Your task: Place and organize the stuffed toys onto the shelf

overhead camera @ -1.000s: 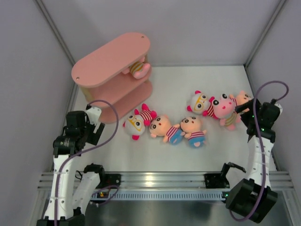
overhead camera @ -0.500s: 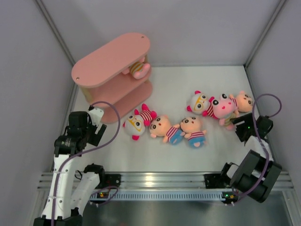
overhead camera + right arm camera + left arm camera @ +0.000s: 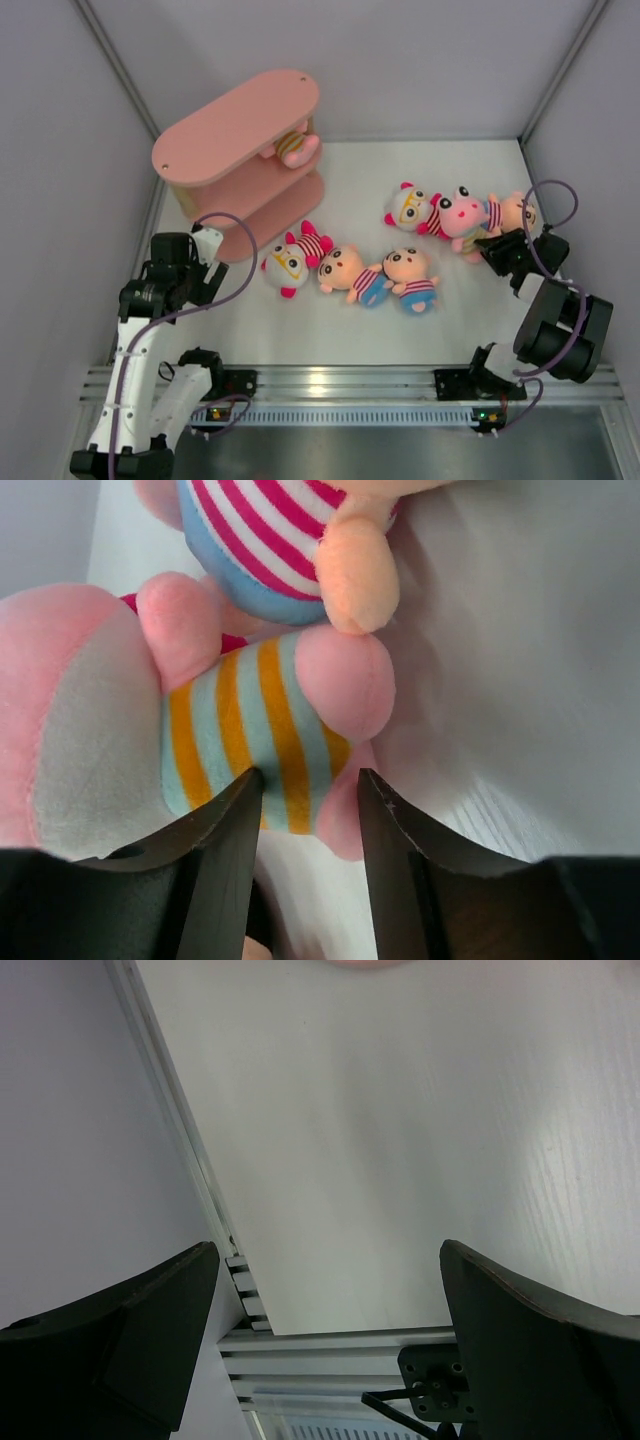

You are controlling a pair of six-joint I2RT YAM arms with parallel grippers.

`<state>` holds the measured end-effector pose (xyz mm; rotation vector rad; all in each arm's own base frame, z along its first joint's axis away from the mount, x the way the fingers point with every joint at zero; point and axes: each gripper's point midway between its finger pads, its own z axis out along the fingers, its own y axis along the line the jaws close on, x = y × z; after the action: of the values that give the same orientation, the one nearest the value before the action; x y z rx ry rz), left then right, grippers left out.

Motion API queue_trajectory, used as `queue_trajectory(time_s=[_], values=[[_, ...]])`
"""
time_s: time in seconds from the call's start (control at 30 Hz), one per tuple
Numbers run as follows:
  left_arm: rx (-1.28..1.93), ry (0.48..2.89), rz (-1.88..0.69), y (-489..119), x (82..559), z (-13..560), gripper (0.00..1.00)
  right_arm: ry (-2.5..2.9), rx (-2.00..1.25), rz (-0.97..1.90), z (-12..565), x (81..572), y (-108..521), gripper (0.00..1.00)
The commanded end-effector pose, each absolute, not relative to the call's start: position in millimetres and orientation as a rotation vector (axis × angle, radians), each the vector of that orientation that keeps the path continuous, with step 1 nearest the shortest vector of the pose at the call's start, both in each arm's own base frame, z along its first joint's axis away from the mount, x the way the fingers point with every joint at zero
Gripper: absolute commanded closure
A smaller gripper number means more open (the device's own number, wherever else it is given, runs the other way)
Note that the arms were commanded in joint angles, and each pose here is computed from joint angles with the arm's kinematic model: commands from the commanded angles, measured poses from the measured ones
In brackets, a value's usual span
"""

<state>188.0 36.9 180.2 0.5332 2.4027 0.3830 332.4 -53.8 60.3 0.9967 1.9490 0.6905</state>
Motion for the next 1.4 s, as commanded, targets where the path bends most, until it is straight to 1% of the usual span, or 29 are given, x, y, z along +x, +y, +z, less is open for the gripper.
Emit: queue_trajectory(time_s=[0.0,0.03,0.1,0.17,0.23,0.3,0.4,0.43,0.47,0.5,0.7,0.73,0.8,0.9,1.03,1.07,1.1,1.17,1.27,1.37], values=[[0.51,2.385,0.368,34,192,187,0.01,1.875,0.909,0.745,74,354,-52,0.59],[0.509,2.387,0.372,35,192,187,0.01,1.873,0.911,0.756,72,355,-52,0.59],[0.509,2.392,0.377,35,192,186,0.01,1.867,0.926,0.78,67,360,-52,0.48],[0.508,2.398,0.373,35,192,185,0.01,1.879,0.94,0.797,60,362,-49,0.4],[0.502,2.405,0.366,34,193,184,0.01,1.899,0.944,0.816,54,363,-42,0.4],[0.498,2.41,0.357,33,193,183,0.01,1.911,0.934,0.806,50,365,-38,0.44],[0.495,2.413,0.351,32,194,183,0.02,1.943,0.891,0.835,43,370,-23,0.63],[0.487,2.412,0.36,34,195,184,0.01,1.954,0.88,0.853,40,371,-17,0.81],[0.486,2.41,0.366,34,195,185,0.01,1.941,0.862,0.866,43,372,-15,0.91],[0.483,2.408,0.371,35,195,186,0.01,1.938,0.875,0.875,42,370,-13,0.99],[0.473,2.412,0.372,35,196,186,0.01,1.947,0.863,0.81,69,359,-15,1.0],[0.467,2.408,0.362,34,196,187,0.01,1.913,0.816,0.787,91,359,-16,1.0],[0.471,2.402,0.335,30,197,189,0.01,1.942,0.812,0.726,105,351,-17,1.0],[0.473,2.389,0.283,23,199,193,0.01,1.872,0.701,0.638,165,348,-12,1.0],[0.474,2.351,0.187,9,203,205,0.02,1.803,0.624,0.68,228,328,20,1.0],[0.478,2.345,0.168,6,203,207,0.01,1.791,0.638,0.691,236,326,24,1.0],[0.482,2.341,0.147,3,203,208,0.01,1.746,0.613,0.697,259,322,29,1.0],[0.477,2.329,0.143,2,203,214,0.01,1.726,0.599,0.74,281,317,50,1.0],[0.46,2.322,0.176,7,202,219,0.01,1.73,0.57,0.841,300,307,90,1.0],[0.428,2.331,0.266,20,201,220,0.01,1.731,0.544,0.927,313,300,130,1.0]])
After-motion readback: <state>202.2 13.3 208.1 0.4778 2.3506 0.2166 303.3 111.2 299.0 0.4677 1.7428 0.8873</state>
